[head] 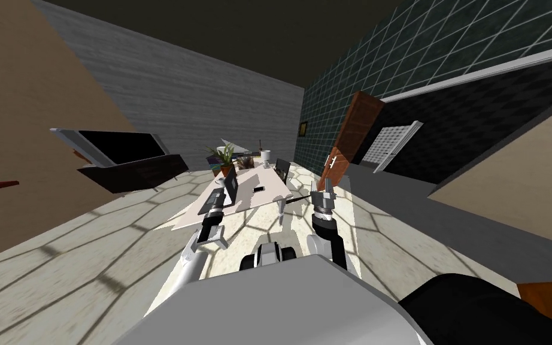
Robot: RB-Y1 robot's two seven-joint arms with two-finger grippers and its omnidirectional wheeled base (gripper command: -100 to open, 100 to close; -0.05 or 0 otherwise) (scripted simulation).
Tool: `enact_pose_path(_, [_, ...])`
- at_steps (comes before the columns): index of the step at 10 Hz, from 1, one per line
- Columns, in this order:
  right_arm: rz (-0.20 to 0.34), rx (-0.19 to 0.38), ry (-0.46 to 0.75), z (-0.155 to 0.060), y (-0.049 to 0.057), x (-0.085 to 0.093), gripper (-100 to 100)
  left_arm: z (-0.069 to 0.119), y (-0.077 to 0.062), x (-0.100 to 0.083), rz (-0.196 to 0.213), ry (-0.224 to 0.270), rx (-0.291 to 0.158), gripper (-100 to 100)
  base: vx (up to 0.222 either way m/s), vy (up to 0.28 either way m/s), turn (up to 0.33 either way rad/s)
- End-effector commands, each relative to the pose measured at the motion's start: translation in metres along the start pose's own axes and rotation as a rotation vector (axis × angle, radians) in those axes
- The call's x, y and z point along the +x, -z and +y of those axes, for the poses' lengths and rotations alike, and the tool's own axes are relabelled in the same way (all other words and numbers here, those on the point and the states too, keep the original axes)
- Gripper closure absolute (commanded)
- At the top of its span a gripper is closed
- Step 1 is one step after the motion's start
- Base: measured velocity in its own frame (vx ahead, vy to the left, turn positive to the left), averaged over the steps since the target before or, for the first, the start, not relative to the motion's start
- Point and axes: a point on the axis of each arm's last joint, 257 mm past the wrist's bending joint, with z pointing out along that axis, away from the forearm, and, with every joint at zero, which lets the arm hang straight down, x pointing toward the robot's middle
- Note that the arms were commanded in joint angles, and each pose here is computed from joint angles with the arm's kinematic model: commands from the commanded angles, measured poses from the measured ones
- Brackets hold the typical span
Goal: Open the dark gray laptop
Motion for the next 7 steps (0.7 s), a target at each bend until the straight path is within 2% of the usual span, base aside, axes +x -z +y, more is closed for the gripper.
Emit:
enact_pose_path(1, [0.0,0.0,0.0,0.0,0.0,0.0,0,-0.01,0.021,0.004,0.027,0.01,0.02,100,0.122,-0.029,0.087])
enact_pose_path(2, [0.0,0.0,0.0,0.0,0.0,0.0,0,-0.021,0.029,0.015,0.055,0.031,0.04,100,0.126,-0.019,0.154])
enact_pose_path(3, [0.0,0.0,0.0,0.0,0.0,0.0,0,-0.02,0.038,0.01,0.053,0.024,0.035,100,0.102,-0.015,0.113])
enact_pose_path(4, [0.0,0.0,0.0,0.0,0.0,0.0,0,-0.033,0.046,0.02,0.079,0.049,0.057,100,0.129,-0.043,0.242])
enact_pose_path(5, [0.0,0.0,0.0,0.0,0.0,0.0,0,-0.033,0.053,0.015,0.076,0.043,0.053,100,0.106,-0.035,0.11])
enact_pose_path(6, [0.0,0.0,0.0,0.0,0.0,0.0,0,-0.046,0.06,0.026,0.102,0.071,0.074,100,0.109,-0.021,0.175])
enact_pose_path(7, [0.0,0.0,0.0,0.0,0.0,0.0,0,-0.044,0.066,0.024,0.103,0.067,0.067,100,0.1,-0.028,0.11])
